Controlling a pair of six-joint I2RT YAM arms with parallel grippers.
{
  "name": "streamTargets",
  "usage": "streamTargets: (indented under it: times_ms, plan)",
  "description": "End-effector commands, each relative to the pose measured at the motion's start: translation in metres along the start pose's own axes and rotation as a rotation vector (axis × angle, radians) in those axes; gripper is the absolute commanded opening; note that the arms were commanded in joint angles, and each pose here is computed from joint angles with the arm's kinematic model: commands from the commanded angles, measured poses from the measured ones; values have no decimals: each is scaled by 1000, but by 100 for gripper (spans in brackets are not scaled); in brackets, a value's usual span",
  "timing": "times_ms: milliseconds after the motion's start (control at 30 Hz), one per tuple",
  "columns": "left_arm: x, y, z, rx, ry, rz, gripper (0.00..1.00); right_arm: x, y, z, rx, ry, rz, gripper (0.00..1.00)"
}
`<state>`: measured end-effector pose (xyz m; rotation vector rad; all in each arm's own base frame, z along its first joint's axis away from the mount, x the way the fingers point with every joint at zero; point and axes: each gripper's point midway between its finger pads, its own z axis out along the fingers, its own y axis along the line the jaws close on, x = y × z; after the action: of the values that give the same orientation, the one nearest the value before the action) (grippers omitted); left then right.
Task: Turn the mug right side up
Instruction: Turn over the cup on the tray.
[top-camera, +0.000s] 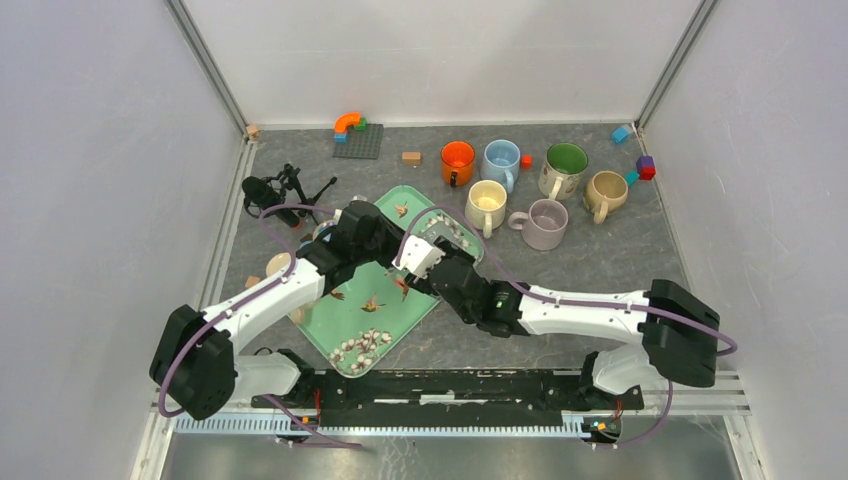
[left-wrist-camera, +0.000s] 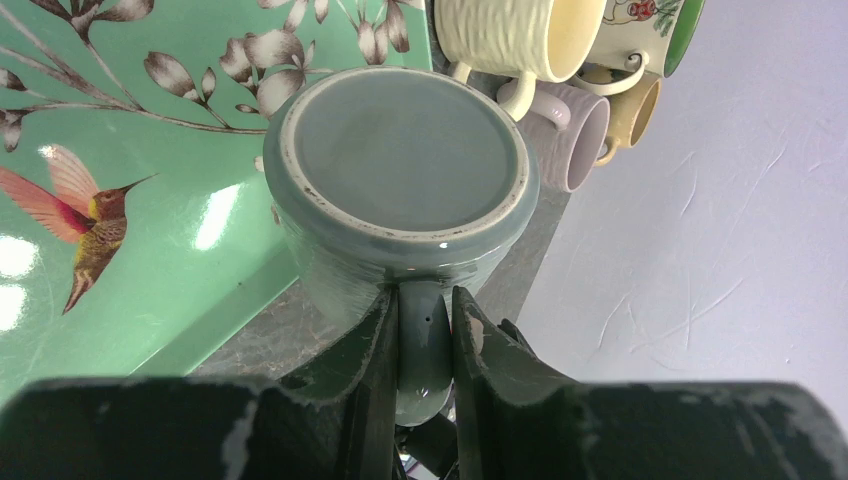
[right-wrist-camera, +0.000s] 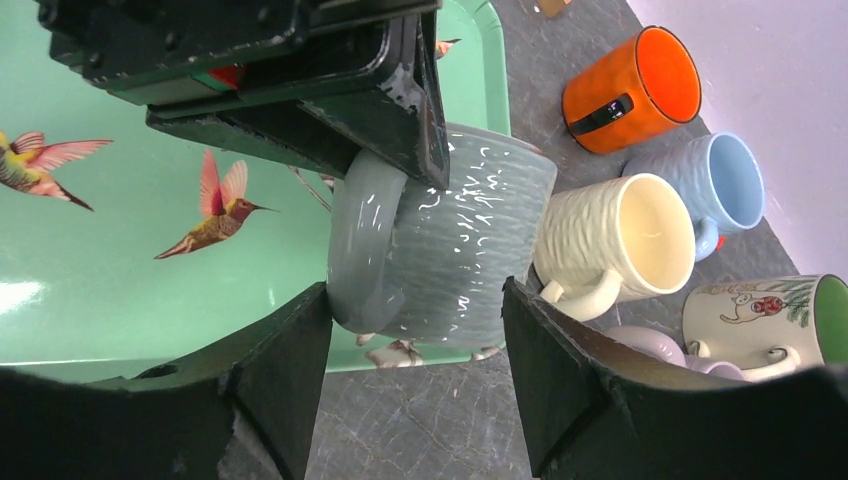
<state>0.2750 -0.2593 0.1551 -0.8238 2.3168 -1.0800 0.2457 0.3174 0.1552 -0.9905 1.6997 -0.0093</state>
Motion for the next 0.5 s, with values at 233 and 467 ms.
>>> streamTargets:
  times_ms: [233, 467]
  plan:
    - [-5, -63, -20, 214, 9, -38, 2, -14, -16, 12, 131, -37, -18, 57]
    - [-2, -65, -21, 226, 22, -23, 2, -20, -26, 9, 173, -47, -18, 7]
